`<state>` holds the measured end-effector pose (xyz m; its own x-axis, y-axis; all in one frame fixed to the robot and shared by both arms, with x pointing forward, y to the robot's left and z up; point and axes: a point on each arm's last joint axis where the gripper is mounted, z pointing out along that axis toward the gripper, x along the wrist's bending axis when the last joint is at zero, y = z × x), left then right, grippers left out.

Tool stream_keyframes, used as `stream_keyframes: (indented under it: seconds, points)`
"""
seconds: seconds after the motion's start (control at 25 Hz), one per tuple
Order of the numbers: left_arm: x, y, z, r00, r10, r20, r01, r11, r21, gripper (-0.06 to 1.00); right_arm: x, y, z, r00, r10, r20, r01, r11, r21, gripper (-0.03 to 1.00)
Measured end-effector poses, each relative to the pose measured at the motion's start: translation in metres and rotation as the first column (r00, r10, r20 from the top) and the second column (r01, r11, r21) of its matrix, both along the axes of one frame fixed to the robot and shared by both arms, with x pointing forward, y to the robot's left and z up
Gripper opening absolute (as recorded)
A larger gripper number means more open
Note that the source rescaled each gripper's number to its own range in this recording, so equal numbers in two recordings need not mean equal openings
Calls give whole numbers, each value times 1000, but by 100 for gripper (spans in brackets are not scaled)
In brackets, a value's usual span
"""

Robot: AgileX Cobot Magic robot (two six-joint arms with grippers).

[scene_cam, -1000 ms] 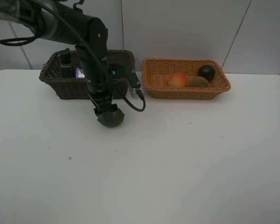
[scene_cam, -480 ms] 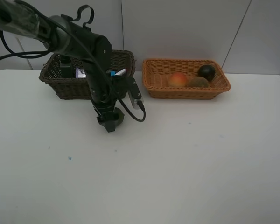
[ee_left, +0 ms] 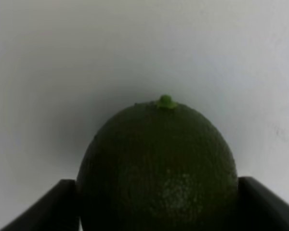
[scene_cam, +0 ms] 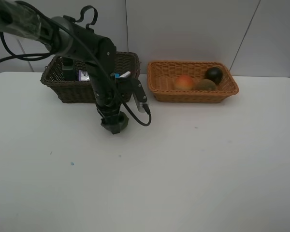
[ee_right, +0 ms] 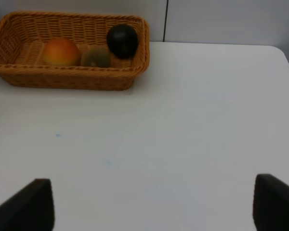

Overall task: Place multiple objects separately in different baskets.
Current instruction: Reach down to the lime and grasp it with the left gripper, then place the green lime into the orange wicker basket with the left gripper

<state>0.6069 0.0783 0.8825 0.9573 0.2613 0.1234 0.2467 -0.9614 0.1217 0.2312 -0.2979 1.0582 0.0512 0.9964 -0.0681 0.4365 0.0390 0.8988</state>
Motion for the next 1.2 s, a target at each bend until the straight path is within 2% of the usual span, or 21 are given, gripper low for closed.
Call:
stream_keyframes:
  seconds: [0.76, 0.88, 1.0, 1.08, 1.2]
  points:
    - [-2, 2, 0, 1000, 0, -28, 0, 1000, 17, 76, 0, 0, 0, 1000, 0, 0, 0, 1000, 0, 100]
    - [-4, 2, 10, 1000, 7, -25, -7, 1000, 8, 76, 0, 0, 0, 1000, 0, 0, 0, 1000, 0, 100]
    - [-6, 1, 44, 999, 45, 22, -44, 997, -60, 76, 0, 0, 0, 1000, 0, 0, 0, 1000, 0, 100]
    - [-8, -2, 71, 994, 83, 65, -73, 987, -142, 76, 0, 0, 0, 1000, 0, 0, 0, 1000, 0, 100]
    - [-8, -7, 114, 981, 143, 131, -104, 957, -271, 76, 0, 0, 0, 1000, 0, 0, 0, 1000, 0, 100]
